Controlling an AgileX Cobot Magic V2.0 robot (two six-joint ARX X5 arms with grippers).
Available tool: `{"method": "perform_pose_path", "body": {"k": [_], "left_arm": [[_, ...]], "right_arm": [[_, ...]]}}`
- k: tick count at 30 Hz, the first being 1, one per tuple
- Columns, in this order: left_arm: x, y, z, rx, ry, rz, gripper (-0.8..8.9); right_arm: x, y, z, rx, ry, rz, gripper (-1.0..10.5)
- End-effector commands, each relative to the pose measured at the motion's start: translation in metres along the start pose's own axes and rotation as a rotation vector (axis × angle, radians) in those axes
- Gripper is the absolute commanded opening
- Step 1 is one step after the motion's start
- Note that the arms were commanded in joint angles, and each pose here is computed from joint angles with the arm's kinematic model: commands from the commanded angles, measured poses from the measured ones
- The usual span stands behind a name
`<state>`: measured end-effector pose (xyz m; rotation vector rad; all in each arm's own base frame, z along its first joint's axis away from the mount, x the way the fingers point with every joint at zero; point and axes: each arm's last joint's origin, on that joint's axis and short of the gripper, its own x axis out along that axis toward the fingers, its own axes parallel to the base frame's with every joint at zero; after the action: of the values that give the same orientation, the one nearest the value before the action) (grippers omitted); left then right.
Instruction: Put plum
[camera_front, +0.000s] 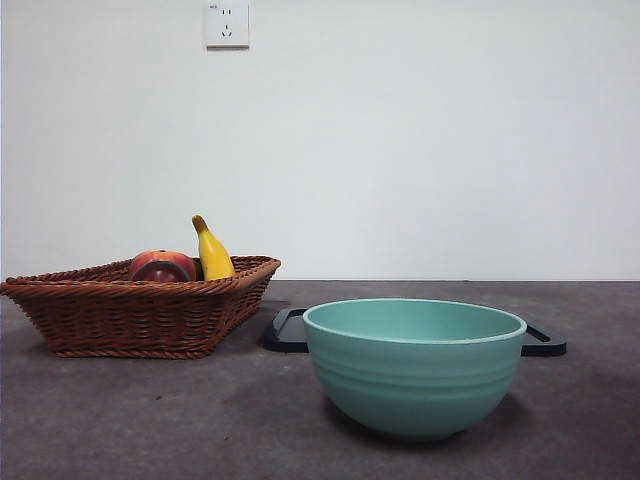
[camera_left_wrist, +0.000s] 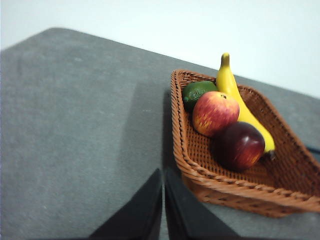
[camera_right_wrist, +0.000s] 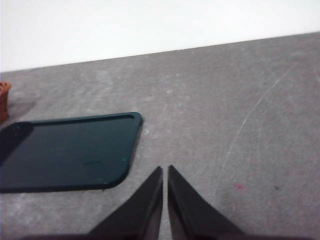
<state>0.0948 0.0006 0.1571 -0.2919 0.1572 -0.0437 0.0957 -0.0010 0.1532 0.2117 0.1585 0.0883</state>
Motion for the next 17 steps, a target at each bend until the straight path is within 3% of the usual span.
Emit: {"method": "perform_pose_path", "body": {"k": [1,12,17], "left_arm": [[0.001,0.001,-0.003,-0.09,0.016,0.009,0.08],[-0.017,-0.013,0.039,-0.128,-0.034,-0.01,0.09],[-0.025,-0.022,0.066,-0.121,-0.016,-0.008,0.09]], "right_arm": [[-0.001,0.001,0.003,0.074,-0.009,0.005,0.1],[-0.019,0.013,0.048,0.089,-0.135,0.034,0.1],[-0.03,0.02,0.074,0.09,-0.119,0.032,0.1]]}}
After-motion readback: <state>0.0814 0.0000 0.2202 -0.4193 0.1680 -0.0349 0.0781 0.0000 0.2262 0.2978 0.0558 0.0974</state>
